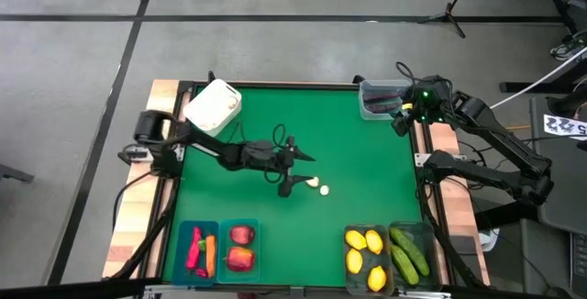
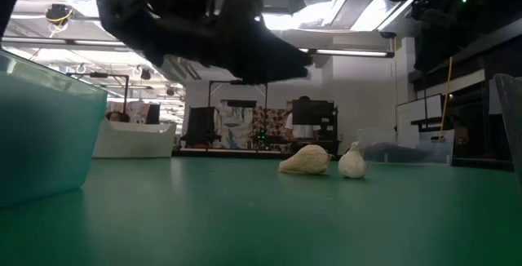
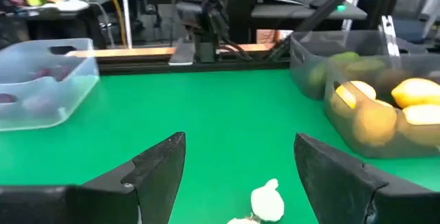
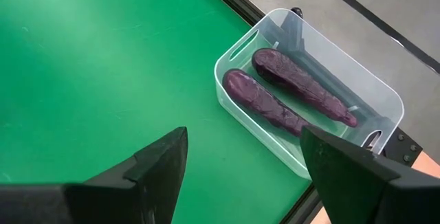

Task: Sort produce into baskets
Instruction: Put the garlic into the white bin

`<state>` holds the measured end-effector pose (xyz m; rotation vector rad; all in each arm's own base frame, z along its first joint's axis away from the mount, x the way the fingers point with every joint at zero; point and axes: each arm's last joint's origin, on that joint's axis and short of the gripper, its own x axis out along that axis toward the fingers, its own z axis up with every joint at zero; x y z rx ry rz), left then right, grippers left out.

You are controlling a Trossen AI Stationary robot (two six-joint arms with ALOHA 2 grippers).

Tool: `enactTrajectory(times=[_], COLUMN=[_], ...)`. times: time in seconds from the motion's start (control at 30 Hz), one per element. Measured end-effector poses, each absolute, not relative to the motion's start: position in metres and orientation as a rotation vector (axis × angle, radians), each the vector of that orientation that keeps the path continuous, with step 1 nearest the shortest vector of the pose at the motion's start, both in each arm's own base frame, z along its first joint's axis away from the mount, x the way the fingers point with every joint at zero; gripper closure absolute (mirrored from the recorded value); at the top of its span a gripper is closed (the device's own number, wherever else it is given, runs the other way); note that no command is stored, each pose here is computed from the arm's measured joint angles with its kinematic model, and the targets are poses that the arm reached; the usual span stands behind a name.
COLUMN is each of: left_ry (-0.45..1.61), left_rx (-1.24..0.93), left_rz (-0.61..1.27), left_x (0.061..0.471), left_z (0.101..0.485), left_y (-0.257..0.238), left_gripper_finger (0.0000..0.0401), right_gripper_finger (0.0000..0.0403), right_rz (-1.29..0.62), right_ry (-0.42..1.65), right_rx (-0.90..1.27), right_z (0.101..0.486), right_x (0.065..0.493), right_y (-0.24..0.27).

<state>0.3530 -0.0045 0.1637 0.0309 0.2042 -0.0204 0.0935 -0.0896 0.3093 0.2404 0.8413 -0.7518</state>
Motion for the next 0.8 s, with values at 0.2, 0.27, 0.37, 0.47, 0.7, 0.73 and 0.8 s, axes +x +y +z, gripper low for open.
enactTrajectory(times=[0.2,0.27,0.37,0.47,0.7,0.73,0.8], left_ry=[0.255,0.27,0.301,0.336,0.396,0.405,0.425], left_rx=[0.075,0.077,0.068,0.057,0.011,0.004,-0.004], left_rz=[-0.051,-0.07,-0.09,-0.082,-0.097,-0.095,-0.098], left_x=[0.374,0.379,0.383,0.384,0.383,0.383,0.383], left_z=[0.139,0.132,0.119,0.107,0.085,0.082,0.074], left_y=[-0.003,-0.003,-0.001,0.002,0.005,0.005,0.005], left_gripper_finger=[0.0135,0.0135,0.0135,0.0135,0.0135,0.0135,0.0135], right_gripper_finger=[0.0121,0.0121,0.0121,0.0121,0.0121,0.0121,0.0121], right_rz=[-0.752,-0.753,-0.753,-0.752,-0.752,-0.752,-0.752], right_ry=[0.841,0.841,0.841,0.842,0.842,0.842,0.842], right_rx=[0.242,0.242,0.242,0.242,0.242,0.242,0.242], right_z=[0.309,0.309,0.309,0.309,0.309,0.309,0.309], right_x=[0.093,0.093,0.093,0.093,0.093,0.093,0.093], right_y=[-0.09,-0.09,-0.09,-0.09,-0.09,-0.09,-0.09])
